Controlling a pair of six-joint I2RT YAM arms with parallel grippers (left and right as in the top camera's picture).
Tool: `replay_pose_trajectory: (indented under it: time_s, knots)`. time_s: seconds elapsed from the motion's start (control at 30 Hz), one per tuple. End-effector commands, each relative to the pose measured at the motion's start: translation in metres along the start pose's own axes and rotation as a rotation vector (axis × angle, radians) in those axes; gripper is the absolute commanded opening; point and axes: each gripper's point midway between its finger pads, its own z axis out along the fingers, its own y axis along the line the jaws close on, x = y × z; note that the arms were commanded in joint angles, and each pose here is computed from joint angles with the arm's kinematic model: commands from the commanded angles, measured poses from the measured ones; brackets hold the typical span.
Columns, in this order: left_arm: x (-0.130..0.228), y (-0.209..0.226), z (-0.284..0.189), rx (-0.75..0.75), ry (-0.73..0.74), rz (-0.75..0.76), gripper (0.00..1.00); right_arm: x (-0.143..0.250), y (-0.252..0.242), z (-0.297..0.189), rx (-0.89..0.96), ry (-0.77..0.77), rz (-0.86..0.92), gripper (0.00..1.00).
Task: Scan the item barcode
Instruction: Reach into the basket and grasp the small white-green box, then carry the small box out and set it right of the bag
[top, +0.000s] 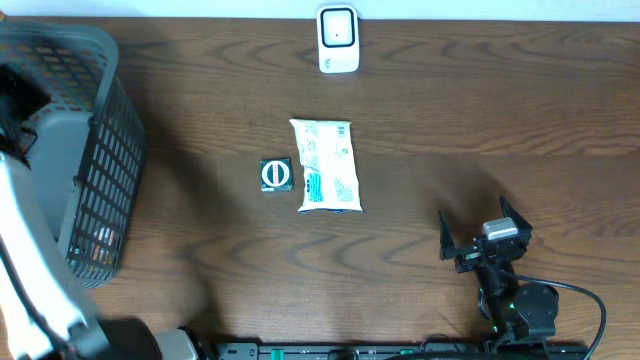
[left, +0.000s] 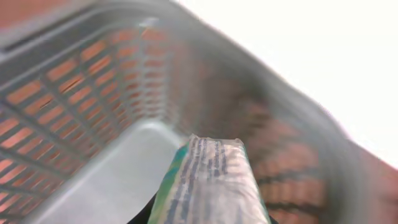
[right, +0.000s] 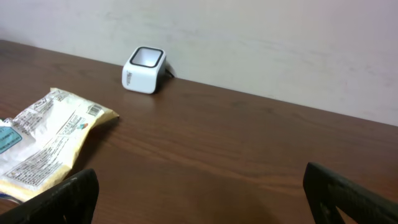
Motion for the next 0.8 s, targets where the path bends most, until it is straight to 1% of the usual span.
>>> replay_pose_trajectory:
  time_s: [0.0, 0.07, 0.2, 0.33, 0.37, 0.5, 0.67, 0.77]
  knots:
    - [0.004, -0.07, -0.046, 0.217, -0.019, 0.042, 0.2, 0.0, 0.002, 0.0, -0.007, 0.0, 0.011, 0.99]
    - [0.019, -0.1, -0.059, 0.28, 0.015, 0.083, 0.2, 0.0, 0.002, 0.0, -0.007, 0.0, 0.011, 0.99]
    - [0.074, -0.17, -0.067, 0.412, 0.173, 0.14, 0.21, 0.0, 0.002, 0.0, -0.007, 0.0, 0.011, 0.99]
    - [0.136, -0.237, -0.066, 0.51, 0.347, 0.183, 0.2, 0.0, 0.002, 0.0, -0.007, 0.0, 0.011, 0.99]
    - [0.16, -0.258, -0.065, 0.532, 0.407, 0.196, 0.21, 0.0, 0.002, 0.0, -0.007, 0.0, 0.011, 0.99]
    - [0.231, -0.316, -0.06, 0.589, 0.546, 0.266, 0.21, 0.0, 0.002, 0.0, -0.007, 0.0, 0.011, 0.99]
    - [0.313, -0.372, -0.055, 0.633, 0.659, 0.318, 0.2, 0.0, 0.002, 0.0, -0.007, 0.0, 0.011, 0.99]
    - [0.359, -0.392, -0.053, 0.639, 0.717, 0.346, 0.21, 0.0, 0.002, 0.0, -0.007, 0.0, 0.011, 0.99]
